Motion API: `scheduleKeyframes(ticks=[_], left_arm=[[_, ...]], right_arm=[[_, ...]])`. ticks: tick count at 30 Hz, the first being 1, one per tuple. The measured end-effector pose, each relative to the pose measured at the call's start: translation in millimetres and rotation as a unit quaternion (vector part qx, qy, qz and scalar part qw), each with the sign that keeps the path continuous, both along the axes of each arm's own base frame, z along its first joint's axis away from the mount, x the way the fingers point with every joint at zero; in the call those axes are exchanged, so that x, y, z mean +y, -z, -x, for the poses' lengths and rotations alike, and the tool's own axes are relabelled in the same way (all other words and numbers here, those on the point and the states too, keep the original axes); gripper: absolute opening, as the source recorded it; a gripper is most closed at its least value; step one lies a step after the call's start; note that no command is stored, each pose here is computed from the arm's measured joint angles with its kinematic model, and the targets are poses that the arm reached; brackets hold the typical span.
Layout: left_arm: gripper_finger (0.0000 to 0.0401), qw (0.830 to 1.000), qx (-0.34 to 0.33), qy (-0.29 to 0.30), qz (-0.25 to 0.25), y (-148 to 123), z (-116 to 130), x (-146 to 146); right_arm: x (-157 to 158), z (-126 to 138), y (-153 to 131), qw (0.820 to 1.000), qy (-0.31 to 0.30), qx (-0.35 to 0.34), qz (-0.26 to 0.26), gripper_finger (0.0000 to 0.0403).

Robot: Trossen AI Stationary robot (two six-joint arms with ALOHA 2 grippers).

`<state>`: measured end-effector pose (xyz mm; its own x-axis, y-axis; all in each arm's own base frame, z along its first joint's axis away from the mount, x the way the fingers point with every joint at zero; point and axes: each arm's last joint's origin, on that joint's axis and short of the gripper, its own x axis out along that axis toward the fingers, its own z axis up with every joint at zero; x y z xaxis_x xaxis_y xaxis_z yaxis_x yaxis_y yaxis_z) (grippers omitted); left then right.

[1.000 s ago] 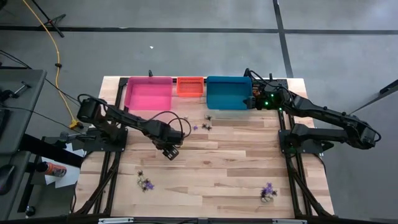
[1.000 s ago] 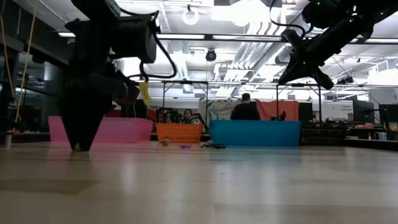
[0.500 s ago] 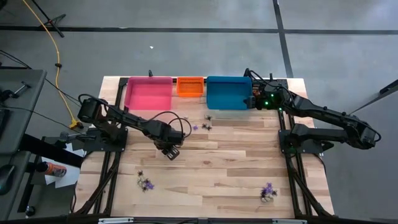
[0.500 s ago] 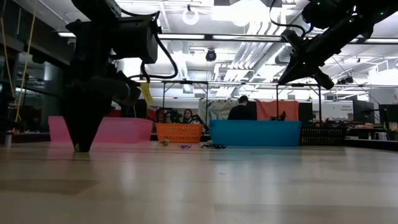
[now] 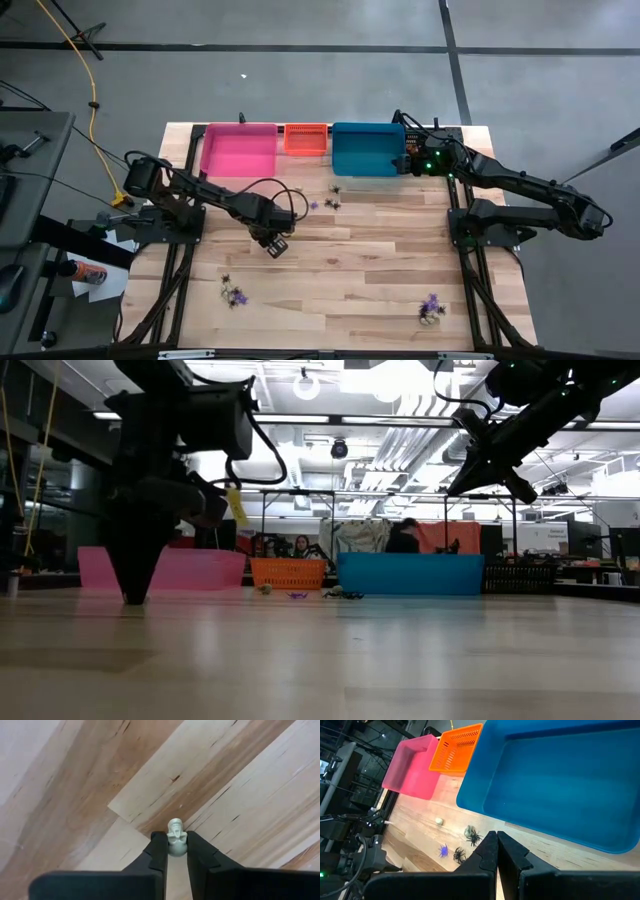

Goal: Sort Halloween decoration
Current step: Put the white skull toy into the pink bin

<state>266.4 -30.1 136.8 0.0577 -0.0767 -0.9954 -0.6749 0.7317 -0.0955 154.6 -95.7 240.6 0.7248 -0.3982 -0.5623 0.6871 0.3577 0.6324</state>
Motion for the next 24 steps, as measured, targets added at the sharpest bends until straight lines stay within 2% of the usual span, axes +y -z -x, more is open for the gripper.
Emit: scheduleKeyframes(ticks=[9,12,14,17,21,24], left_arm=[[0.0022,1.0,-0.001,0.002,0.0,-1,0,0],[0.0023,0.999,0.011,0.028,0.033,-7,0,3],[0.0023,0.998,0.012,0.047,0.035,-21,1,7],[0.0023,0.997,-0.025,0.067,0.011,-51,4,18],[0.0024,0.99,-0.12,0.047,-0.051,-98,16,41],[0.0024,0.975,-0.189,0.011,-0.114,-134,37,61]], right_arm=[[0,0,0,1.0,0.0,0.0,0.0,0.0],[0,0,0,1.0,0.0,-0.001,-0.001,0.0],[0,0,0,1.0,0.004,-0.003,-0.006,0.0],[0,0,0,1.0,0.005,-0.004,-0.007,0.0],[0,0,0,1.0,0.005,-0.003,-0.007,0.0],[0,0,0,1.0,0.005,-0.003,-0.007,0.0]])
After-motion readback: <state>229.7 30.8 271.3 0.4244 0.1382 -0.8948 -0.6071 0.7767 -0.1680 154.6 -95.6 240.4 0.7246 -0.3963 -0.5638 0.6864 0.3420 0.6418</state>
